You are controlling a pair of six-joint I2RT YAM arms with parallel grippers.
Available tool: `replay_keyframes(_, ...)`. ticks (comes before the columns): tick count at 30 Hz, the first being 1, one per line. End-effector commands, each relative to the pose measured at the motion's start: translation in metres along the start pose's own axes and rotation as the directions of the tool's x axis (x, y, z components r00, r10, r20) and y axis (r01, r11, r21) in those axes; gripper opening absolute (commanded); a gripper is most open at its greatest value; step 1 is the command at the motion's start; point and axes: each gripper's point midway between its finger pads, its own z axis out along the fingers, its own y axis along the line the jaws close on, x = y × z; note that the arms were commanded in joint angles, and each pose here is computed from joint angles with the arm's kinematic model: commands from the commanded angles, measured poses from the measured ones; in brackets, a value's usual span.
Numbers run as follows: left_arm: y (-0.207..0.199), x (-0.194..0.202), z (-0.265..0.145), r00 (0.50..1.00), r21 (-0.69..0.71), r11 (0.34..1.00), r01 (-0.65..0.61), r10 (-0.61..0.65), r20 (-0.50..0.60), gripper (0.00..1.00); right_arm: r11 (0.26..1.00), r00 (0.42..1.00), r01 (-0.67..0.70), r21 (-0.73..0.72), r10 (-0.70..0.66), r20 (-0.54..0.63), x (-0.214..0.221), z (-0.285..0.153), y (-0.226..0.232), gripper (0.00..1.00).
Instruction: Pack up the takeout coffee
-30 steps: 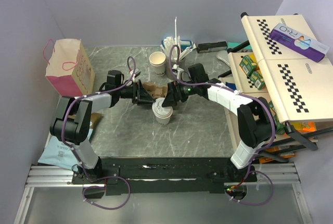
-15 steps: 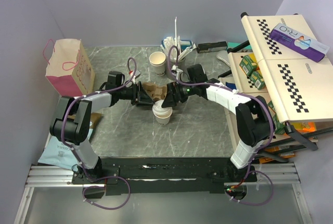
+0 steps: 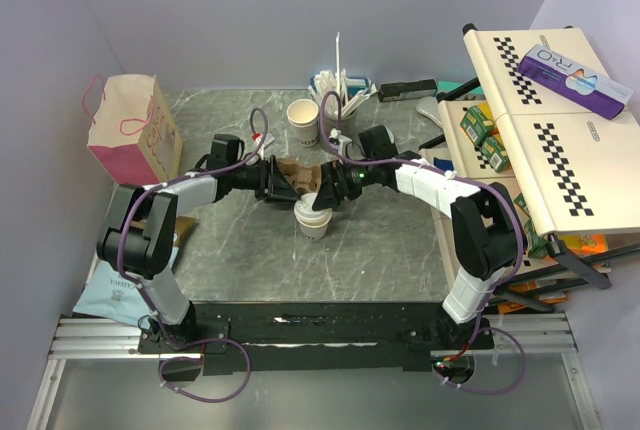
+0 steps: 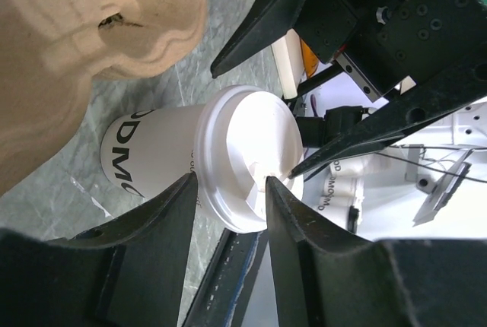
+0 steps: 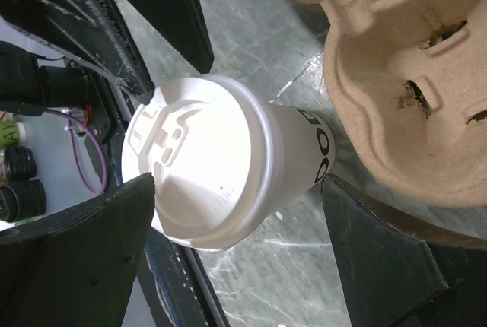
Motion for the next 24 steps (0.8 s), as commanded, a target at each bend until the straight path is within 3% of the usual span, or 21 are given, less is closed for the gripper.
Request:
replay_keyframes(1, -0.017, -0.010, 0.001, 0.995, 0.013, 0.995, -0.102, 0.102, 0.015, 0.47, 0.999, 0.999, 0.052, 0.004, -0.052, 0.012, -0.009, -0.005, 0.007, 0.95)
replay_keyframes(24, -0.026, -0.001, 0.009, 0.983, -0.018, 0.983, -0.182, 0.181, -0.031, 0.46, 0.998, 0.998, 0.069, -0.003, -0.069, -0.006, 0.006, -0.009, 0.017, 0.94)
